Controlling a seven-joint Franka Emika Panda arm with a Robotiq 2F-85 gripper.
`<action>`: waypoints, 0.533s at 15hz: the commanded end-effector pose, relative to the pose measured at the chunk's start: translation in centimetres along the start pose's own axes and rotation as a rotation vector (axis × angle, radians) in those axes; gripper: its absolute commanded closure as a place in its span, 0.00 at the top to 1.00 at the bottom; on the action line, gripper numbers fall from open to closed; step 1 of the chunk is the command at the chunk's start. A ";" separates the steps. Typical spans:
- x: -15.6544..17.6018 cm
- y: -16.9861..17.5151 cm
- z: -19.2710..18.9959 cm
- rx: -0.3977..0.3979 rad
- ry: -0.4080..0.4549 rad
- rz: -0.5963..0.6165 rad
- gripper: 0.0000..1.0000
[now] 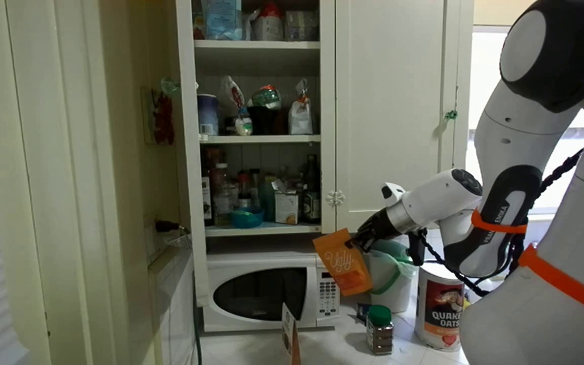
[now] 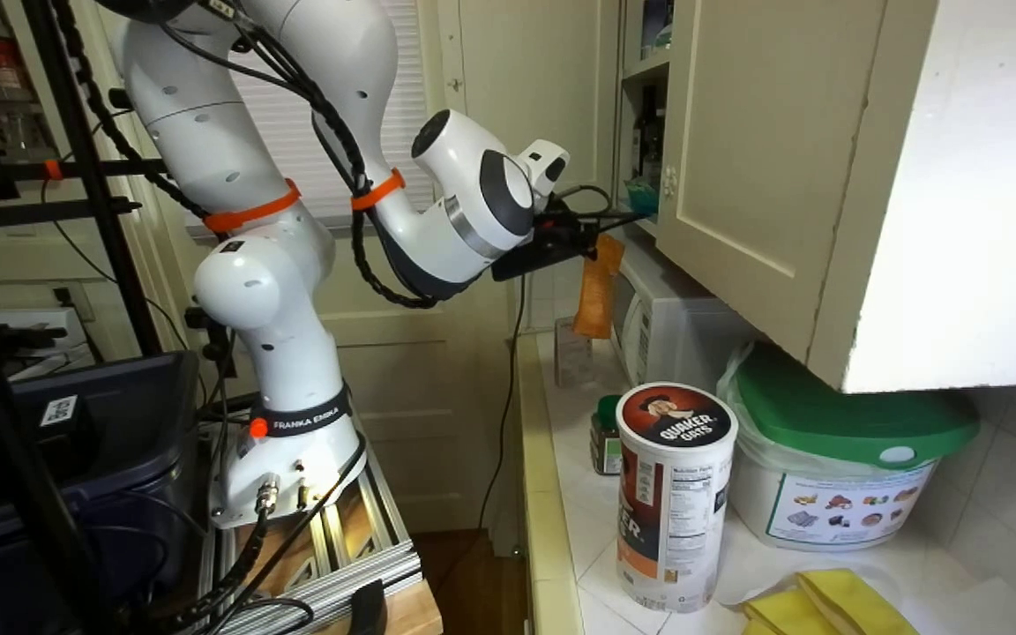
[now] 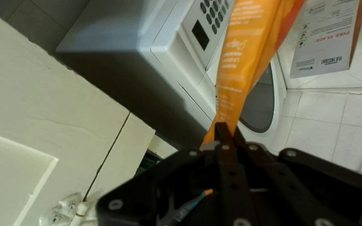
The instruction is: Pick up the object from the shelf and put it on the table
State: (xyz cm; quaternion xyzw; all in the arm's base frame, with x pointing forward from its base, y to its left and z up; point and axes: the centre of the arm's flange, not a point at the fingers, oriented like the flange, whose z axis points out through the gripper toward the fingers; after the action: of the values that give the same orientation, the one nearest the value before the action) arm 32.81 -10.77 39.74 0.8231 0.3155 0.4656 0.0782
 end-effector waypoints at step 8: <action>-5.2 -1.9 3.9 0.140 0.076 -0.005 0.02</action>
State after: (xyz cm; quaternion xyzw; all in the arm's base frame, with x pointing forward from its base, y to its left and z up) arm 33.23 -11.73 33.07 0.8075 0.3522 0.4730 0.0095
